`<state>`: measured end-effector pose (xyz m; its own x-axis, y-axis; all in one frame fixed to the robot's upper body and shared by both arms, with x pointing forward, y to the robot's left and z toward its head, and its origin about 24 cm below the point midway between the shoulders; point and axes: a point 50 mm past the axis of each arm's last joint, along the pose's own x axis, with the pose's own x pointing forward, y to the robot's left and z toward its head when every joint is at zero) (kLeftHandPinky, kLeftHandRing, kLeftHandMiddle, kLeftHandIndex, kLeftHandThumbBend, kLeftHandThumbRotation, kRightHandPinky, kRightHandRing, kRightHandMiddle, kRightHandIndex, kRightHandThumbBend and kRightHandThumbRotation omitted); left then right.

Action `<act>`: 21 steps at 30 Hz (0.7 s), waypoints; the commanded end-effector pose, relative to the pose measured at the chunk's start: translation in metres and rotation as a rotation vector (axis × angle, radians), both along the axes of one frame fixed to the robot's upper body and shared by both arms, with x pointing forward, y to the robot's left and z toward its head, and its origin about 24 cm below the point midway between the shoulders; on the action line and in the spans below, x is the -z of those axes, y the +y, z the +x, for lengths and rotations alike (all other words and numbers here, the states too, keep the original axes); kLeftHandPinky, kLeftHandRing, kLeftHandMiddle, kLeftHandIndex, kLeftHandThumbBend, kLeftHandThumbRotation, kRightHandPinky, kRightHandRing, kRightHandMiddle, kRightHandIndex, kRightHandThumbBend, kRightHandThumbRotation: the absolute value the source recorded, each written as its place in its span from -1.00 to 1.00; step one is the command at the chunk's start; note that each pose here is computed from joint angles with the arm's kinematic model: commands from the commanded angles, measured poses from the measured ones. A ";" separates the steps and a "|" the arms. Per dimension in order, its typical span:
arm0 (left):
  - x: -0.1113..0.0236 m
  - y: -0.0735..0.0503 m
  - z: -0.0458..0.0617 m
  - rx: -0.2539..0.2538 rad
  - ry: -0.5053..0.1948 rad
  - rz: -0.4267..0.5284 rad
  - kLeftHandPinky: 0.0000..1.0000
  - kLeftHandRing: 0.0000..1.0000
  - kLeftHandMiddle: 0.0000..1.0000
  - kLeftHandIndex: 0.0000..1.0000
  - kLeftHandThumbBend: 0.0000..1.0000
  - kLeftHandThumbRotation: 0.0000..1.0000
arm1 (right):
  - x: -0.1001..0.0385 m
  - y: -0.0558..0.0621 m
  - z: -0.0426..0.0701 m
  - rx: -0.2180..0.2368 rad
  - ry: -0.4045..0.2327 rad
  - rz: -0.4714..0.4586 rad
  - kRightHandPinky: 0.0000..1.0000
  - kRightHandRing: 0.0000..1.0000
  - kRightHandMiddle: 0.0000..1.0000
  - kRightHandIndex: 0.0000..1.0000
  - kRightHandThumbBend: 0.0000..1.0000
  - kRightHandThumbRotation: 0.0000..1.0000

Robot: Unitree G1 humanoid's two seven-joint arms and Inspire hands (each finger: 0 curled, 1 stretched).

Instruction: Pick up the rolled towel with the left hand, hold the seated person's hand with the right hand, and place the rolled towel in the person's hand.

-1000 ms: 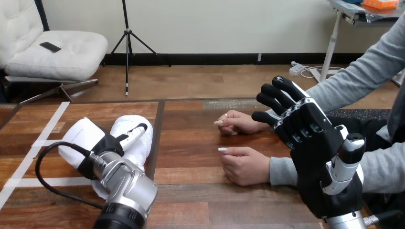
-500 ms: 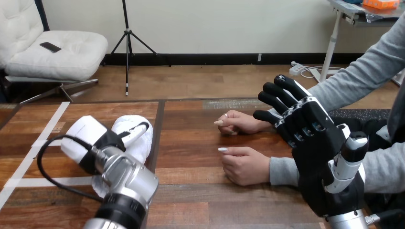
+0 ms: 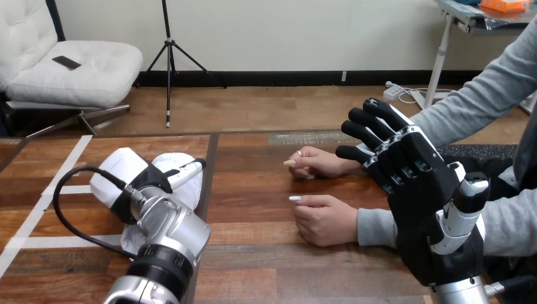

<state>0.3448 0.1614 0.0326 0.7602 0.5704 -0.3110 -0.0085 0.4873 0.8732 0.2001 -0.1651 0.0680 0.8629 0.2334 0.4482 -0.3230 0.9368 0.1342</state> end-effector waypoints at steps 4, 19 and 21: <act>-0.022 0.002 0.017 0.042 0.002 0.053 0.61 0.72 0.80 0.75 0.95 0.38 | -0.024 0.002 0.008 -0.015 -0.121 -0.003 0.47 0.68 0.68 0.67 0.93 1.00; -0.022 0.000 0.018 0.081 0.105 0.029 0.41 0.53 0.68 0.70 0.94 0.44 | -0.024 0.002 0.007 -0.014 -0.120 -0.005 0.44 0.67 0.67 0.67 0.92 1.00; -0.022 0.000 0.018 0.089 0.127 0.026 0.38 0.51 0.66 0.70 0.92 0.50 | -0.024 0.003 0.007 -0.014 -0.121 -0.006 0.44 0.68 0.68 0.67 0.92 1.00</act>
